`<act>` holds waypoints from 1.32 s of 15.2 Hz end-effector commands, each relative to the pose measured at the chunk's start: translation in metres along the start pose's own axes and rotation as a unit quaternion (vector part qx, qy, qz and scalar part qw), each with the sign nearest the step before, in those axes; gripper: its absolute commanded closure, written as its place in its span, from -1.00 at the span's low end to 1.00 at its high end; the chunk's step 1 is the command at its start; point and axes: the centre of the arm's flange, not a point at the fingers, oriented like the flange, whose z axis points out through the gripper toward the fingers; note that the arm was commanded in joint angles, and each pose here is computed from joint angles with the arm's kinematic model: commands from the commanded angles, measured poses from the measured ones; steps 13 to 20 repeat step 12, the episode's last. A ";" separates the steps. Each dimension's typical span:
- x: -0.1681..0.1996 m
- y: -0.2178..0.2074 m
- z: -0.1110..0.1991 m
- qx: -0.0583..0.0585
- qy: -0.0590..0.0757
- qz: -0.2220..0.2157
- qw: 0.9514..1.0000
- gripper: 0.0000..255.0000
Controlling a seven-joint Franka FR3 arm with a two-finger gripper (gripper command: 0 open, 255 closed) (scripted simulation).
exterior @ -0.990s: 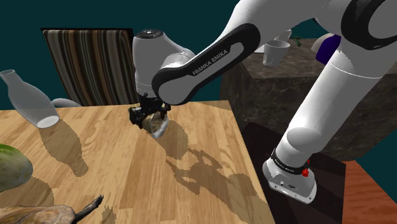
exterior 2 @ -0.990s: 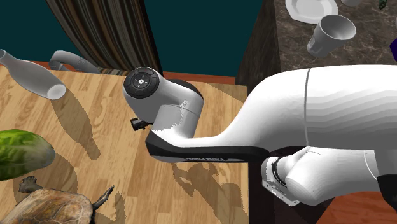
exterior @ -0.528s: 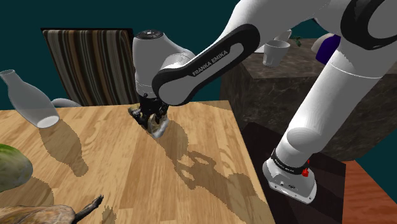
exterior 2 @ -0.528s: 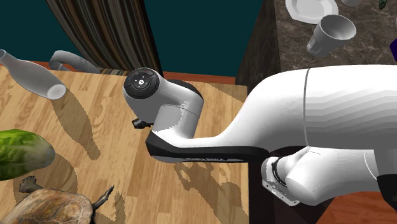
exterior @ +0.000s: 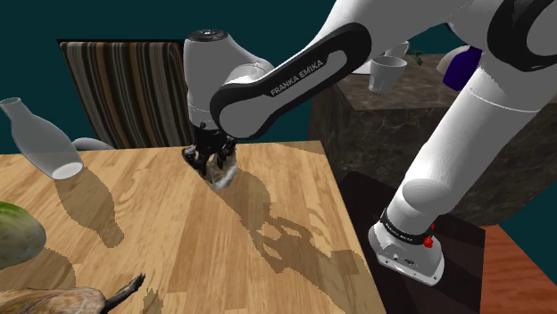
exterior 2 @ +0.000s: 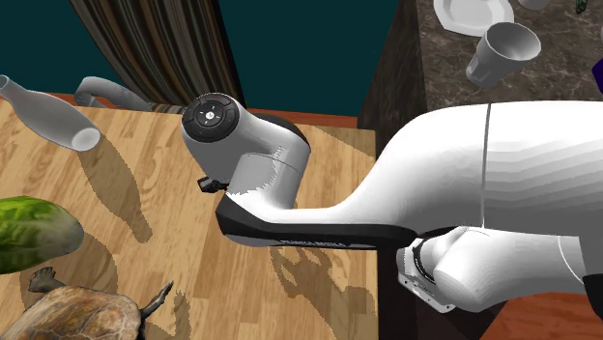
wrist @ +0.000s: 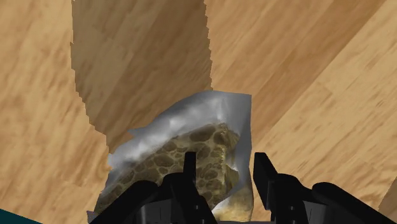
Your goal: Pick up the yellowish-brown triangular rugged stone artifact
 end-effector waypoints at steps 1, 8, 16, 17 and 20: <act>0.002 -0.002 -0.010 0.000 0.000 0.000 1.000 1.00; 0.008 -0.005 -0.047 0.000 0.000 0.000 1.000 1.00; 0.010 -0.006 -0.058 0.000 0.000 0.000 1.000 1.00; 0.010 -0.006 -0.058 0.000 0.000 0.000 1.000 1.00; 0.010 -0.006 -0.058 0.000 0.000 0.000 1.000 1.00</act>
